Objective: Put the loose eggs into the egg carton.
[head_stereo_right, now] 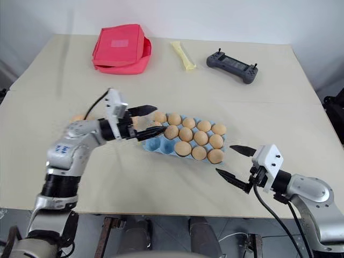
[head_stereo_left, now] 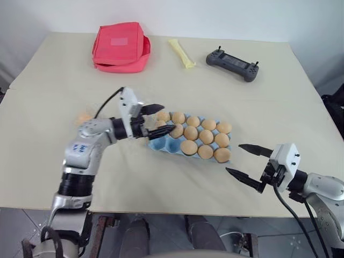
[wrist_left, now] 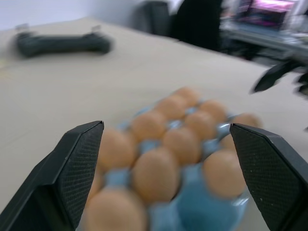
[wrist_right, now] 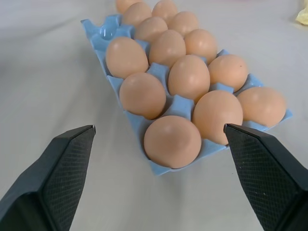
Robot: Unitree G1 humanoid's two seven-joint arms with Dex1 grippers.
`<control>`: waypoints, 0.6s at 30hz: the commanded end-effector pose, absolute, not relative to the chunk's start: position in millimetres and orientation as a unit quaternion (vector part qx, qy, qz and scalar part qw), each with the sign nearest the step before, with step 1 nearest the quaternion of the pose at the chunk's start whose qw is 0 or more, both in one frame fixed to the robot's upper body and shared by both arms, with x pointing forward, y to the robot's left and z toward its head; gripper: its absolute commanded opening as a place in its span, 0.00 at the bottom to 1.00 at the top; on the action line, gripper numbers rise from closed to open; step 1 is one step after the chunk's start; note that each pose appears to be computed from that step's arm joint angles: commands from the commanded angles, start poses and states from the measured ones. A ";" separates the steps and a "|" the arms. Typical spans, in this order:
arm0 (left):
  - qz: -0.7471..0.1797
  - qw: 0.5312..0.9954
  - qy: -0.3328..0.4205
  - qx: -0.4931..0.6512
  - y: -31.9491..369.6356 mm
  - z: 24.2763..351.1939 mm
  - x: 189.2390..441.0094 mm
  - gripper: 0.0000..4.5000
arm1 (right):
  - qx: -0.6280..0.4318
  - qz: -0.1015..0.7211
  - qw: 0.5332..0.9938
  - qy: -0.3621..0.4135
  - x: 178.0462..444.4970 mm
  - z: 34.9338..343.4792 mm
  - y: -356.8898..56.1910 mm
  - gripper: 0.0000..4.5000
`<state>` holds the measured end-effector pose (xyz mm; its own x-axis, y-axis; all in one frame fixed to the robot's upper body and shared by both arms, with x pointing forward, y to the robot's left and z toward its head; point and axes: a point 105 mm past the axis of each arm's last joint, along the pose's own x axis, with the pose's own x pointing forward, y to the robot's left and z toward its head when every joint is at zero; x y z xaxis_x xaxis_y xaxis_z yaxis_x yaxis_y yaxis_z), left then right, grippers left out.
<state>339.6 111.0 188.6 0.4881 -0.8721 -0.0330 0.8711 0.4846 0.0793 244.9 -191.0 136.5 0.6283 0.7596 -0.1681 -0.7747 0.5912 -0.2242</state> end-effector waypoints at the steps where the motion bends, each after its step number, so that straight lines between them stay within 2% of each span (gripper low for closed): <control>1: -0.436 0.898 -0.023 0.052 150.0 201.5 334.5 0.99 | -0.143 0.440 0.886 0.021 246.5 140.4 -190.0 1.00; 6: -0.343 0.938 0.003 0.061 202.8 190.6 323.1 0.99 | -0.142 0.451 0.881 0.021 249.6 139.9 -188.4 1.00; 11: -0.242 0.968 0.036 0.052 260.7 173.7 296.9 0.99 | -0.144 0.467 0.872 0.020 256.9 140.7 -185.5 1.00; 18: -0.186 0.980 0.059 0.052 290.8 164.6 272.1 0.99 | -0.146 0.479 0.865 0.021 261.2 141.4 -184.2 1.00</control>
